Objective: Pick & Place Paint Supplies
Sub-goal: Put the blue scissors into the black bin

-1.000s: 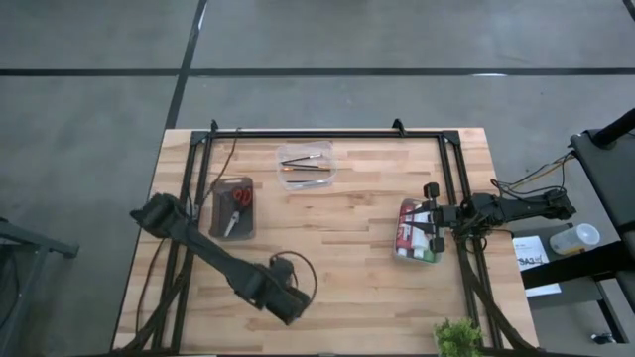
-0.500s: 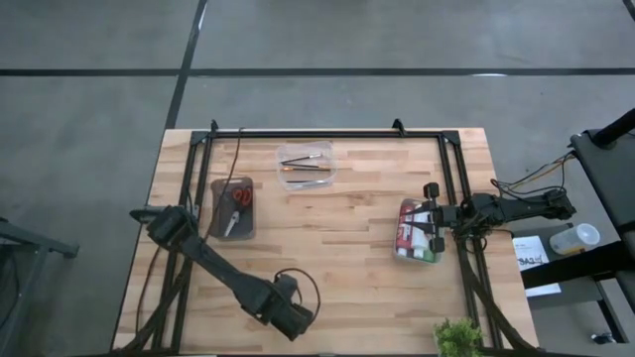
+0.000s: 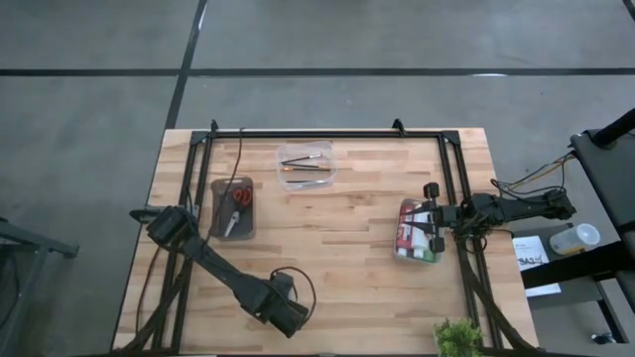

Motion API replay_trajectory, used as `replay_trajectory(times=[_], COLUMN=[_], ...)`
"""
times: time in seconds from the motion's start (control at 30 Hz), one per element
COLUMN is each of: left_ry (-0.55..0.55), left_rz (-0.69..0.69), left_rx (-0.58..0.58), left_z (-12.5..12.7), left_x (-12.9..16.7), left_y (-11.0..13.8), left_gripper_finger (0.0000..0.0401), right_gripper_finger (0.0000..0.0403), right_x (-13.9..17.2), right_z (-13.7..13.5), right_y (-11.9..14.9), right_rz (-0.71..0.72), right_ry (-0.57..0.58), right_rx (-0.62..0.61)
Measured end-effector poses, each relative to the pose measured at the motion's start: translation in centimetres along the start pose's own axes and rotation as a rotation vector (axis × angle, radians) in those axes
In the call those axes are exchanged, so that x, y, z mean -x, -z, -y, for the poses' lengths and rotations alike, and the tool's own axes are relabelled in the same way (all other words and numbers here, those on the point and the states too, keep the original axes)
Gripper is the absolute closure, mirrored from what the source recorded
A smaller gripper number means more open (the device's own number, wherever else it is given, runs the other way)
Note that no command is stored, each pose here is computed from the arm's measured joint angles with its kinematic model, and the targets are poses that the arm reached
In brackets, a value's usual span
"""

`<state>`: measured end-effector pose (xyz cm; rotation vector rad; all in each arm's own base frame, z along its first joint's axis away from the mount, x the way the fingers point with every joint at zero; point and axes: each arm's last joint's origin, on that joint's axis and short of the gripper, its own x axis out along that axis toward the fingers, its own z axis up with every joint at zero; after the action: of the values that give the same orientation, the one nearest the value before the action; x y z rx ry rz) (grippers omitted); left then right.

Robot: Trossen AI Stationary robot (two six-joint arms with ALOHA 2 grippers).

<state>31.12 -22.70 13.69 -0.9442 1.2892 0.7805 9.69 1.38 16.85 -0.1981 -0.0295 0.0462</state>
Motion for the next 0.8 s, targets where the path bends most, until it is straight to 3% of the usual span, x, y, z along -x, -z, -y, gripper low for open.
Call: replay_trajectory(times=[0.23, 0.43, 0.6, 0.8], left_ry=[-0.137, -0.284, -0.299, -0.300], left_rz=[0.023, 0.069, 0.067, 0.058], left_rx=[-0.030, -0.038, -0.006, -0.024], left_z=[-1.3, -2.6, -3.2, -3.4], left_x=[0.1, 0.4, -0.2, -0.5], left_y=[-1.1, -2.9, -4.2, -4.6], left_gripper_finger=[0.0200, 0.0246, 0.0284, 0.0294], right_gripper_finger=[0.0312, 0.0312, 0.0312, 0.0312], right_x=[0.0, 0.0, 0.0, 0.0], right_z=[0.0, 0.0, 0.0, 0.0], right_y=[0.0, 0.0, 0.0, 0.0], right_rz=[0.000, 0.000, 0.002, 0.001], right_ry=[0.000, -0.001, 0.000, 0.000], right_rx=[0.000, 0.000, 0.000, 0.000])
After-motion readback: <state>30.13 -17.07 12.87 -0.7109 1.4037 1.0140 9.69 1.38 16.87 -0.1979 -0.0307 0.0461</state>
